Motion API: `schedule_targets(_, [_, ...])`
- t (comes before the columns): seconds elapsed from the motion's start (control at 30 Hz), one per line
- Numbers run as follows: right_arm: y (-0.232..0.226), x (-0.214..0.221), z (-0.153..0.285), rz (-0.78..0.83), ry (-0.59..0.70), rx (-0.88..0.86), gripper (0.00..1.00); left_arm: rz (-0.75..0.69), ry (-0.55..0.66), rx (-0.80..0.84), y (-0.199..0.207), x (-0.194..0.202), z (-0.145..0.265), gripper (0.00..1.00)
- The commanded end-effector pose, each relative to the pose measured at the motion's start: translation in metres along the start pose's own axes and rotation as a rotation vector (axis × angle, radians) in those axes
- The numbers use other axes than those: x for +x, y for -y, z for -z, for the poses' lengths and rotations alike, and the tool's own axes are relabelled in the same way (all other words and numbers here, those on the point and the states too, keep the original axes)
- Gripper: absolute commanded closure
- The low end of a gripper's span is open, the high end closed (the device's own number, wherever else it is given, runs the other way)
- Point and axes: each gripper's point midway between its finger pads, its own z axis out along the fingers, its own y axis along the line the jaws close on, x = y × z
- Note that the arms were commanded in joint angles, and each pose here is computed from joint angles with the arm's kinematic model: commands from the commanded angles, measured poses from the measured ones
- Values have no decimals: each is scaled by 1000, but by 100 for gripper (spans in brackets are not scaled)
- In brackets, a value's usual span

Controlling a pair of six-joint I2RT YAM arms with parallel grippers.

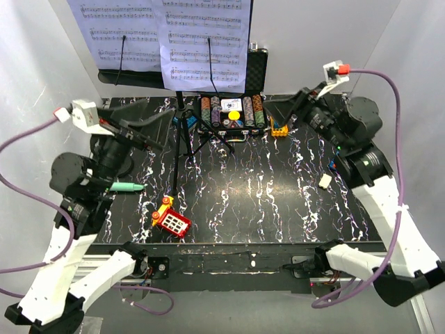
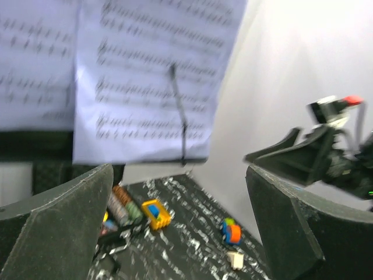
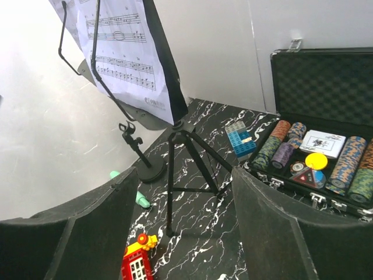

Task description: Pack up the instrument practice props

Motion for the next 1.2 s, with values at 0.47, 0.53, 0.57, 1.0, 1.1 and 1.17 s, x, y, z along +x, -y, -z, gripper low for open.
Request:
schedule_targets(0.47, [-22,-52,-42,37,110,-125,30,79,-106,155,30,8,-112,2])
schedule_targets(0.53, [-25,-54,-46,38,116,-145,31,74,-92,167,32,6,-118,2])
schedule_targets(0.57, [-28,-58,-47,43,121,-156,32,71,-88,169,32,4,-120,2])
schedule_targets(1.0, [-44,-61,-80,136,98,-211,28,65,-75,190,33,7,-134,16])
schedule_targets(1.1, [-41,-55,-88,149,69,-183,29,63,-87,189,31,13,-140,19])
schedule_targets(1.17, [-38,-56,-93,155,68,-165,30,61,-93,189,30,15,-143,20])
